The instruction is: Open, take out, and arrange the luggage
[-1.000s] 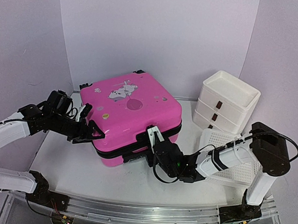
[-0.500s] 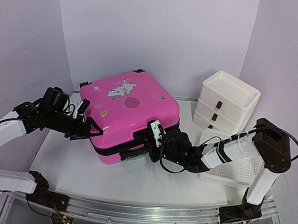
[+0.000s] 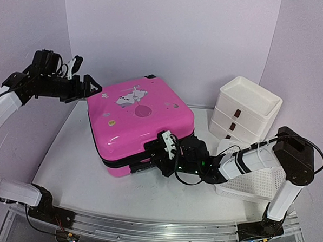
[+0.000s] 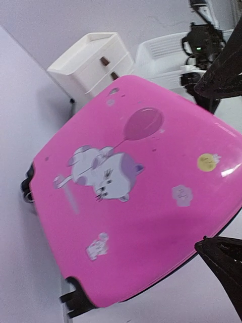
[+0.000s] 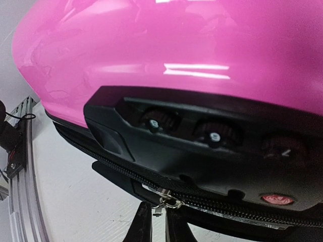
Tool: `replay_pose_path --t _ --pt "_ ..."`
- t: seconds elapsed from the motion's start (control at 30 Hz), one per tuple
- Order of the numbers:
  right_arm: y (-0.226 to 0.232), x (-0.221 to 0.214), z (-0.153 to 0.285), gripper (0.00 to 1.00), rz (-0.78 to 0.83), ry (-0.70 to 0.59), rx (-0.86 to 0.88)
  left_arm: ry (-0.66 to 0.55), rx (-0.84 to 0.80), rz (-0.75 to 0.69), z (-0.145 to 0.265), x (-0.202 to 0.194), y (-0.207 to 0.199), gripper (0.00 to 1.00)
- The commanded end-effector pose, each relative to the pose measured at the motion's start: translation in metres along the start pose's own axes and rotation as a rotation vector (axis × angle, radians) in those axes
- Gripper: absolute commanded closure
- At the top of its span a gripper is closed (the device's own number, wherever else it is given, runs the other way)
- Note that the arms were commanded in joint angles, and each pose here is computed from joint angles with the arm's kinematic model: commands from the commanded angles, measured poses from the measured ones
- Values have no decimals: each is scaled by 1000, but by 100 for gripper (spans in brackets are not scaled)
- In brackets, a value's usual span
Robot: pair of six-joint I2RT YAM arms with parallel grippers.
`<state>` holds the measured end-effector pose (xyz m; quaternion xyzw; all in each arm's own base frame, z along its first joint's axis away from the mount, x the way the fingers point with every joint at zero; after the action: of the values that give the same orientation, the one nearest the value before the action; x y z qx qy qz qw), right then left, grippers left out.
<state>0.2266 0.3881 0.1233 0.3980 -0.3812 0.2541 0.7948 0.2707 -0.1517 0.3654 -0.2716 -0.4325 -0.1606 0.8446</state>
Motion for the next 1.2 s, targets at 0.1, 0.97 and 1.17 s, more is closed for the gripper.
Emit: replay_pose_path --t 0.1,0.97,1.17 --pt "-9 15 22 100 -115 -45 22 -38 284 -122 -26 76 65 2" --pt "-25 28 29 100 -214 -57 -59 391 147 9 -177 -1 187 11" --pt "-58 45 51 71 -330 -30 -210 455 119 147 -164 -56 170 16"
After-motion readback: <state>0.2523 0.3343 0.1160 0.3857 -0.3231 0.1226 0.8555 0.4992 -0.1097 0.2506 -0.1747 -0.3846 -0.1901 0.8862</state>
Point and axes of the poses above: each gripper's point midway between its finger pads, its own z axis back along the fingers, its own y axis along the line the jaws close on, x = y × z, the point moved 4 cm from there along z, back along the fingers, and after that the axes turned 11 degrees about -z, right-handed, at the moved point
